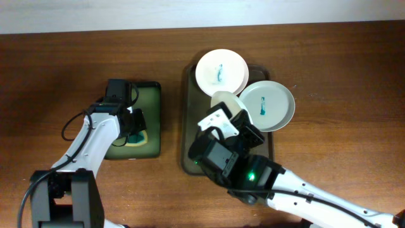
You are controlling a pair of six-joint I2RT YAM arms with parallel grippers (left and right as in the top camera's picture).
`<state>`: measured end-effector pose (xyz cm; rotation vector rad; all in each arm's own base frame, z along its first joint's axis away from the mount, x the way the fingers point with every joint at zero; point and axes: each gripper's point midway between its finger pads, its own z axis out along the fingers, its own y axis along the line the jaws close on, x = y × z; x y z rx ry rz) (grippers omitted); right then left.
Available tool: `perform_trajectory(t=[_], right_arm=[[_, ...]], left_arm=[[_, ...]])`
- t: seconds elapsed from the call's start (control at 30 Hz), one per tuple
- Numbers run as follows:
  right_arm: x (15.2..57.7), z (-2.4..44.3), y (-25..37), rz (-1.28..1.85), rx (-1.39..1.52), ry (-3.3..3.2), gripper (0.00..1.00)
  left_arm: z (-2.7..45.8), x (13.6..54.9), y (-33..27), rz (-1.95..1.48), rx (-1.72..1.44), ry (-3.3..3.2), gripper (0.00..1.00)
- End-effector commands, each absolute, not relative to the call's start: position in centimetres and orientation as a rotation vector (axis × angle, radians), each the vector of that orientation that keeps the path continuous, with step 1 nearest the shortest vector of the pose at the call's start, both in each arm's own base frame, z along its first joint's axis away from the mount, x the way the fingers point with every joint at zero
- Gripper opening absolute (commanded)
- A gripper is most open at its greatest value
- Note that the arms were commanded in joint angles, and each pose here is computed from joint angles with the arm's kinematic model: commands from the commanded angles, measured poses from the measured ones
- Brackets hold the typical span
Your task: Clean dirty plates on tray and stack at the side
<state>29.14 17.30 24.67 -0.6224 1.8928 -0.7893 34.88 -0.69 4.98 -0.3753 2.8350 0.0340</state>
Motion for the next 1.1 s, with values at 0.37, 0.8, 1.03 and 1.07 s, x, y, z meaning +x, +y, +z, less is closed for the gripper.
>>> perform_trajectory(t=[0.37, 0.8, 1.03, 1.07], right_arm=[[27.6, 28.5, 18.5, -0.982, -0.728, 1.709, 0.04], [27.7, 28.6, 18.7, -0.968, -0.713, 1.709, 0.04], [27.7, 28.6, 18.7, -0.968, -0.714, 1.709, 0.04], [27.7, 28.6, 18.7, -0.968, -0.713, 1.709, 0.04]], left_arm=[[5.3, 35.0, -0.8, 0.022, -0.357, 2.825, 0.00], [5.3, 35.0, -0.8, 0.022, -0.357, 2.825, 0.00], [5.3, 35.0, -0.8, 0.021, -0.357, 2.825, 0.00], [5.3, 35.0, -0.8, 0.021, -0.357, 2.825, 0.00]])
